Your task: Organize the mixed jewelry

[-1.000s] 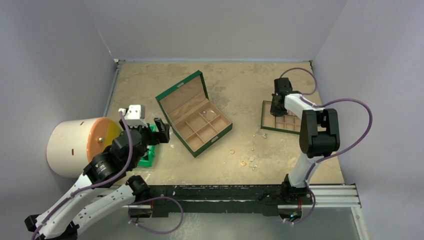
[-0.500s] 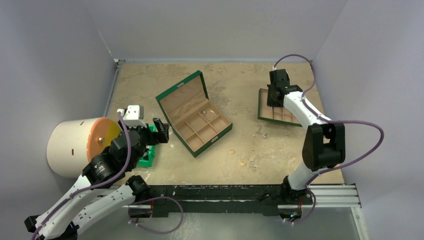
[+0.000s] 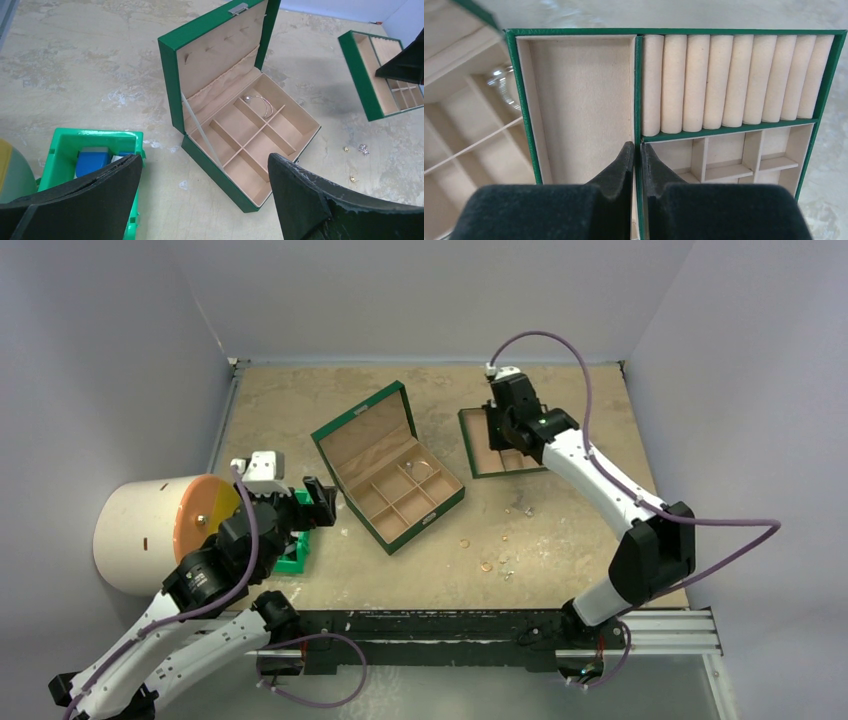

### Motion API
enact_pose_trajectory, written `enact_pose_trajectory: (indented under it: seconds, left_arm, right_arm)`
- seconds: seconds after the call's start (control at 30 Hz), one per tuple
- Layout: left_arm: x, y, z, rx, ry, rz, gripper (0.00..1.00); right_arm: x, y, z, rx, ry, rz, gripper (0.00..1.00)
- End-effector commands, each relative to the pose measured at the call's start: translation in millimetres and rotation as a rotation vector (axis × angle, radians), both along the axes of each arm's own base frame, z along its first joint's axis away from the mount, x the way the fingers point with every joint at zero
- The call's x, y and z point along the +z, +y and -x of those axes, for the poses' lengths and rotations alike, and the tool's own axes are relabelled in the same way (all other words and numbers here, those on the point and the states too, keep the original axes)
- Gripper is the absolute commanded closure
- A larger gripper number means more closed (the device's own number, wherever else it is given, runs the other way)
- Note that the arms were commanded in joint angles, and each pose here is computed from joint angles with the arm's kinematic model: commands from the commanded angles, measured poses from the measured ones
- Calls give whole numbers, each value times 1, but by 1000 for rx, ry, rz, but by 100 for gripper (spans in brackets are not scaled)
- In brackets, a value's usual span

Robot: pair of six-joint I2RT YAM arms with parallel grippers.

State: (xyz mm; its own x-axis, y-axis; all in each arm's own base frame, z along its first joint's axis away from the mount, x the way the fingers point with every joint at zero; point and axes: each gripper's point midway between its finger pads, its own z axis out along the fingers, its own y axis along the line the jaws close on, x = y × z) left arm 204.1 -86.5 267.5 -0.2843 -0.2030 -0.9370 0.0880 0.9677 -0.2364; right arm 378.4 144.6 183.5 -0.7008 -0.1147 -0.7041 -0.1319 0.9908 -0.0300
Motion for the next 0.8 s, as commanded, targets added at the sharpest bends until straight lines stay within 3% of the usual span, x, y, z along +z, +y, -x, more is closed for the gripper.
enact_pose_trajectory:
  seconds: [0.0, 0.43, 0.77]
  left_arm:
    - [16, 5, 0, 30, -44, 54, 4]
    - [20, 11, 2, 50, -60, 71, 5]
    - [24, 19, 4, 82, -75, 87, 5]
  right_arm:
    - [36, 50, 8, 132, -76, -38, 100]
    - [21, 180, 46, 422, -57, 29, 100]
    - [-20, 223, 55, 475, -4, 106, 100]
